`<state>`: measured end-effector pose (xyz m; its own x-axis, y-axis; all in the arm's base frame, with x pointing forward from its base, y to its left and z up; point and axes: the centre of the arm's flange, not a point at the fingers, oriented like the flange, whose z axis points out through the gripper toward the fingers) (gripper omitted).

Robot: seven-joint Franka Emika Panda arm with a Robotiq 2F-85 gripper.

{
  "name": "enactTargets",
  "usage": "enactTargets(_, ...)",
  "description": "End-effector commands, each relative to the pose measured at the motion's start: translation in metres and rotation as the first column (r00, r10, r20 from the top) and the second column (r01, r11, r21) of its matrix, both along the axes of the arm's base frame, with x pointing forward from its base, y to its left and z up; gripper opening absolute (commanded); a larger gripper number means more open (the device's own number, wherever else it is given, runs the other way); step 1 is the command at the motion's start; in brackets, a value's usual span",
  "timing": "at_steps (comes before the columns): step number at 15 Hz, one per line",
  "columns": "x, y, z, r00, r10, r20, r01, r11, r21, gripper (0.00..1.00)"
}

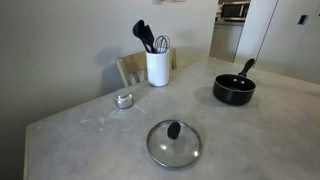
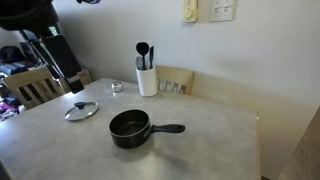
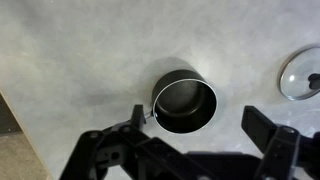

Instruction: Pick up the lid from the counter, place it on the pot, then put it back on the counter

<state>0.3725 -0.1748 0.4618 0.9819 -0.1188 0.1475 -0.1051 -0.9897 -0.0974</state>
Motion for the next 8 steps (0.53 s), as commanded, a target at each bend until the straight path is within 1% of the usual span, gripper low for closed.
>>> enactTargets(1, 0.0, 0.0, 0.0, 1.0, 0.0, 0.0, 0.0, 1.0, 0.0, 1.0)
enactTargets(4, 0.023, 0.018, -0.008, 0.999, 0.049, 0.003, -0.049, 0.999, 0.015, 1.0)
enactTargets(6, 0.041, 0.04, -0.015, 0.995, 0.105, -0.003, -0.104, 0.994, 0.029, 1.0)
enactTargets(8, 0.065, 0.074, -0.025, 0.984, 0.179, -0.003, -0.179, 0.983, 0.044, 1.0)
